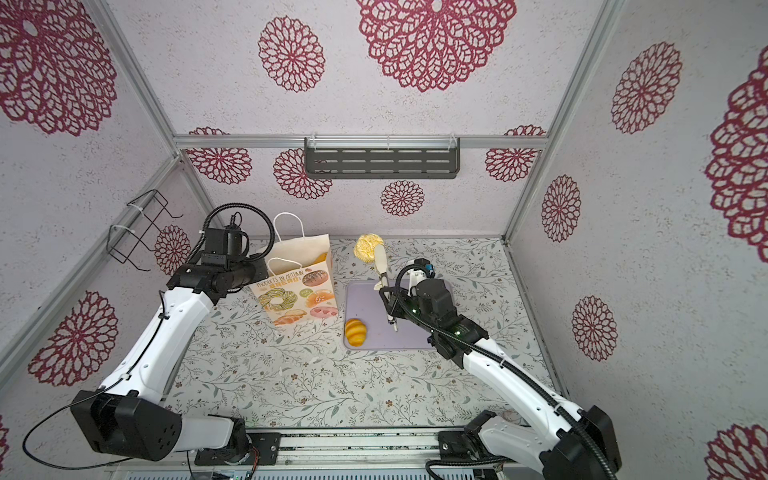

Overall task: Place the fake bread into the paper bag
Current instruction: 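Carry the pale bun in the right tongs over the bag opening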

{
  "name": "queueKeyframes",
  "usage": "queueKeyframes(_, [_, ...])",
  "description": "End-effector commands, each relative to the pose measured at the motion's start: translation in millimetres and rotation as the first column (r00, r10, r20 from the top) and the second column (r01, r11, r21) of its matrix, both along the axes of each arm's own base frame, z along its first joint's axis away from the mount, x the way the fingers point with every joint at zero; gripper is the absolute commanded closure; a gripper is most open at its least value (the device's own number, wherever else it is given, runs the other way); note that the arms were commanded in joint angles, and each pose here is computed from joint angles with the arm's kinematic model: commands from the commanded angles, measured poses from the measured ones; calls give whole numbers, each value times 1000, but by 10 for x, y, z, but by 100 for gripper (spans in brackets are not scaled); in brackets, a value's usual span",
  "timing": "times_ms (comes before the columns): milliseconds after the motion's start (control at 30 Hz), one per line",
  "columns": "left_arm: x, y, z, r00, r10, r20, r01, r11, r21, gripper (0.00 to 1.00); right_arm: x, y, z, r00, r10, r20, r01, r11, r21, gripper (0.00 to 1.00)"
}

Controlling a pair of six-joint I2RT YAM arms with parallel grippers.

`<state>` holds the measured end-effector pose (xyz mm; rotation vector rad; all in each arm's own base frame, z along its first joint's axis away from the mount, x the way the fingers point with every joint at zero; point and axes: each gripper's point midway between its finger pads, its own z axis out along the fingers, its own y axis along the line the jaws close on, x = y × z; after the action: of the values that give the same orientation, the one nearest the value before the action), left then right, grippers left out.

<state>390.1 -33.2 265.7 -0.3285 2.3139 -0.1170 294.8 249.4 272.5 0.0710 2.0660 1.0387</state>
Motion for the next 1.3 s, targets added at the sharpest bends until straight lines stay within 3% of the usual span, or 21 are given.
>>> queueKeyframes(0, [-2, -1, 128, 999, -7, 39, 7, 1000, -1, 100, 55, 89, 523, 989, 3, 148, -12, 998, 57, 100])
queueKeyframes(1267, [11, -19, 98, 999, -15, 33, 15, 1000, -3, 100, -14, 853, 923, 961, 162, 226, -168, 986, 8, 100])
